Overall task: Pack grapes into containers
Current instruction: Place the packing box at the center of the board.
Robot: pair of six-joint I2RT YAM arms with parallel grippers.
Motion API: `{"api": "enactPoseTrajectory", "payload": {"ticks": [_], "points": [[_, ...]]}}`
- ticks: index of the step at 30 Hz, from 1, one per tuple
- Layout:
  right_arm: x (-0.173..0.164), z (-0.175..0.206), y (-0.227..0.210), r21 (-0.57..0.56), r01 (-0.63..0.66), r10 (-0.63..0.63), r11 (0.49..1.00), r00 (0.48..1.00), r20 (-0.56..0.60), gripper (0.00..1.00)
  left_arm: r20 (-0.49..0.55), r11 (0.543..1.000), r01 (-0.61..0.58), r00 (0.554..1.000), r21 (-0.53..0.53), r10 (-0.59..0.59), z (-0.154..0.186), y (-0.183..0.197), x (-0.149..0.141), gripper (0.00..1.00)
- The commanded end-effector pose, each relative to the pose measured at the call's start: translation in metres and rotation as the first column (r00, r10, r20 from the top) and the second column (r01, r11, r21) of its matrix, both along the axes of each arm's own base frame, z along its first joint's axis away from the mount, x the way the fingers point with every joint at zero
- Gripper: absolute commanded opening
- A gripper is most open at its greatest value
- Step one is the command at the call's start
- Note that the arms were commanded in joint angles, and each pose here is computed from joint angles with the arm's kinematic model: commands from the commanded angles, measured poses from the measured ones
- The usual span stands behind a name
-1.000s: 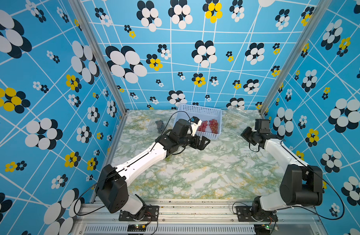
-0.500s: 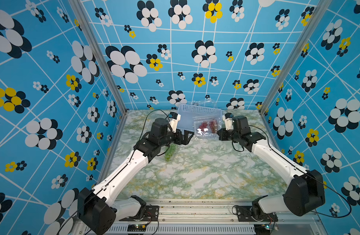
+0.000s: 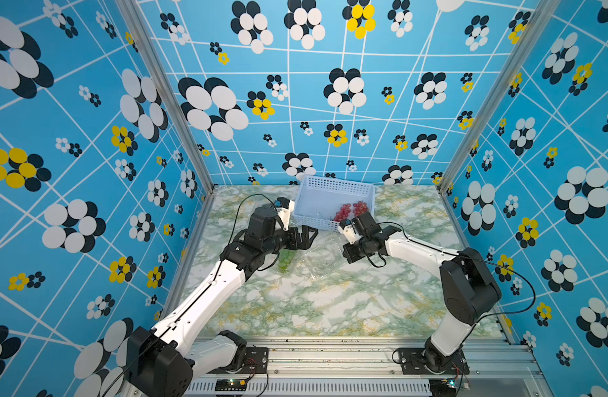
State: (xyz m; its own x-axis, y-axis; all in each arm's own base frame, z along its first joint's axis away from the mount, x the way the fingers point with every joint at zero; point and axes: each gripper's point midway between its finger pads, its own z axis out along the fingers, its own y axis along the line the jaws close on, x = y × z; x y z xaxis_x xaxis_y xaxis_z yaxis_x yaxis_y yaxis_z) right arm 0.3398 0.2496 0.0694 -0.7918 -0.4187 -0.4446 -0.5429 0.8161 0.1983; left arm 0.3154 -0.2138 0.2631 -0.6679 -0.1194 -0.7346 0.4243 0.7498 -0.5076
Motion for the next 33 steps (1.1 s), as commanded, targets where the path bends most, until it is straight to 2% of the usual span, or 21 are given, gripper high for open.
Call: {"api": "enactPoseTrajectory", "payload": {"ticks": [1, 4, 10, 11, 13, 15, 18, 20, 22, 26, 33], "points": [[0.011, 0.0, -0.008, -0.082, 0.0, 0.003, 0.997, 0.999, 0.033, 0.04, -0.016, 1.0, -0.017, 1.0, 0.006, 0.017, -0.004, 0.006, -0.004, 0.99], [0.019, -0.004, -0.019, -0.167, 0.02, -0.013, 0.986, 0.999, 0.043, 0.1, -0.02, 1.0, -0.019, 1.0, -0.001, 0.019, -0.005, 0.006, -0.004, 1.0], [0.039, 0.005, -0.036, -0.268, 0.102, -0.073, 0.958, 0.991, 0.116, 0.33, -0.031, 1.0, -0.025, 0.999, 0.002, 0.025, -0.01, 0.005, -0.001, 1.0], [0.042, 0.009, -0.037, -0.268, 0.126, -0.093, 0.955, 0.986, 0.135, 0.41, -0.034, 1.0, -0.026, 0.999, 0.004, 0.026, -0.012, 0.006, -0.001, 0.99], [0.047, 0.017, -0.042, -0.26, 0.184, -0.142, 0.948, 0.975, 0.172, 0.46, -0.037, 1.0, -0.028, 0.999, 0.007, 0.028, -0.013, 0.006, 0.0, 1.0], [0.05, 0.029, -0.046, -0.229, 0.253, -0.208, 0.94, 0.957, 0.203, 0.56, -0.038, 0.999, -0.032, 0.999, 0.008, 0.033, -0.014, 0.007, 0.0, 1.0], [0.043, 0.044, -0.053, -0.162, 0.357, -0.322, 0.92, 0.923, 0.21, 0.66, -0.044, 0.999, -0.039, 0.998, 0.014, 0.04, -0.015, 0.008, -0.001, 1.0], [0.032, 0.048, -0.058, -0.121, 0.404, -0.378, 0.907, 0.905, 0.193, 0.76, -0.047, 0.999, -0.046, 0.998, 0.021, 0.047, -0.017, 0.011, -0.002, 0.99], [0.02, 0.048, -0.072, -0.123, 0.475, -0.451, 0.871, 0.874, 0.181, 0.85, -0.054, 0.998, -0.057, 0.997, 0.028, 0.059, -0.02, 0.014, -0.002, 0.99], [-0.005, 0.036, -0.091, -0.162, 0.55, -0.535, 0.819, 0.835, 0.125, 0.93, -0.071, 0.995, -0.09, 0.993, 0.036, 0.092, -0.027, 0.023, 0.0, 1.0], [-0.037, -0.008, -0.061, -0.076, 0.527, -0.533, 0.846, 0.837, -0.126, 0.95, -0.156, 0.964, -0.259, 0.951, 0.061, 0.266, -0.055, 0.069, 0.01, 0.99]]}}
